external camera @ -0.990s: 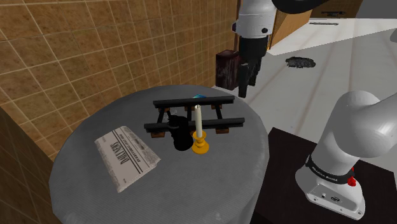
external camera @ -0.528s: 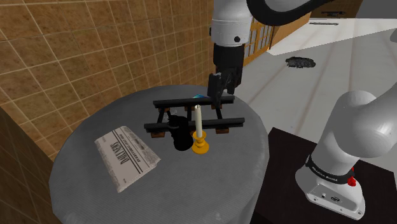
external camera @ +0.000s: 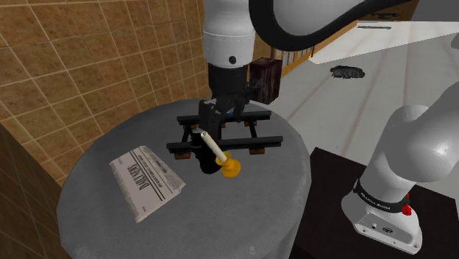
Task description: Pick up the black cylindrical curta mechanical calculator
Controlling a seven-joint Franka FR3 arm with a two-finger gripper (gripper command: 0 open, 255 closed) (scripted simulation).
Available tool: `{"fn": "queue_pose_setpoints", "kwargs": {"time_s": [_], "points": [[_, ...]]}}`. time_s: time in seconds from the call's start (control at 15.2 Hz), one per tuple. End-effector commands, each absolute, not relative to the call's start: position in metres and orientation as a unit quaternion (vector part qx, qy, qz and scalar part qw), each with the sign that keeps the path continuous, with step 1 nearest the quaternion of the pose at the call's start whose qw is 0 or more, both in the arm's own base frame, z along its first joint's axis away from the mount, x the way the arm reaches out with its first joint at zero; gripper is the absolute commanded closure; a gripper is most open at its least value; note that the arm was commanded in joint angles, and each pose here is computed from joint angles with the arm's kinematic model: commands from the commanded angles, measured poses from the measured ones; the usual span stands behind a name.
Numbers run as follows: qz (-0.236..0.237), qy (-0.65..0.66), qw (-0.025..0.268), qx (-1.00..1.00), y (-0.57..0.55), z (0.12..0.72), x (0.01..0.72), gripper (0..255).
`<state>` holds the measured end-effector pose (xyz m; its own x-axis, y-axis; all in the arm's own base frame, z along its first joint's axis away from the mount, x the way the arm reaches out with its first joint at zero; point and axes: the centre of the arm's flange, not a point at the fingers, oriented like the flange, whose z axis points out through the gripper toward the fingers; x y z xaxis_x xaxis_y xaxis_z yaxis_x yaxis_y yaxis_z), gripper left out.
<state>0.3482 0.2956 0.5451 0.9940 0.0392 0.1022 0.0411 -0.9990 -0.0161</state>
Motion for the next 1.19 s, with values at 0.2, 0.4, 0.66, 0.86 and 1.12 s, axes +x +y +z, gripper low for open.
{"fn": "queue_pose_setpoints", "kwargs": {"time_s": [0.2, 0.4, 0.66, 0.86, 1.12], "points": [[-0.064, -0.012, 0.010, -0.998, 0.339, 0.540, 0.364, 0], [-0.064, -0.012, 0.010, -0.998, 0.339, 0.524, 0.364, 0], [-0.064, -0.012, 0.010, -0.998, 0.339, 0.505, 0.364, 0], [-0.064, -0.012, 0.010, -0.998, 0.339, 0.505, 0.364, 255], [-0.064, -0.012, 0.010, -0.998, 0.339, 0.505, 0.364, 255]]}}
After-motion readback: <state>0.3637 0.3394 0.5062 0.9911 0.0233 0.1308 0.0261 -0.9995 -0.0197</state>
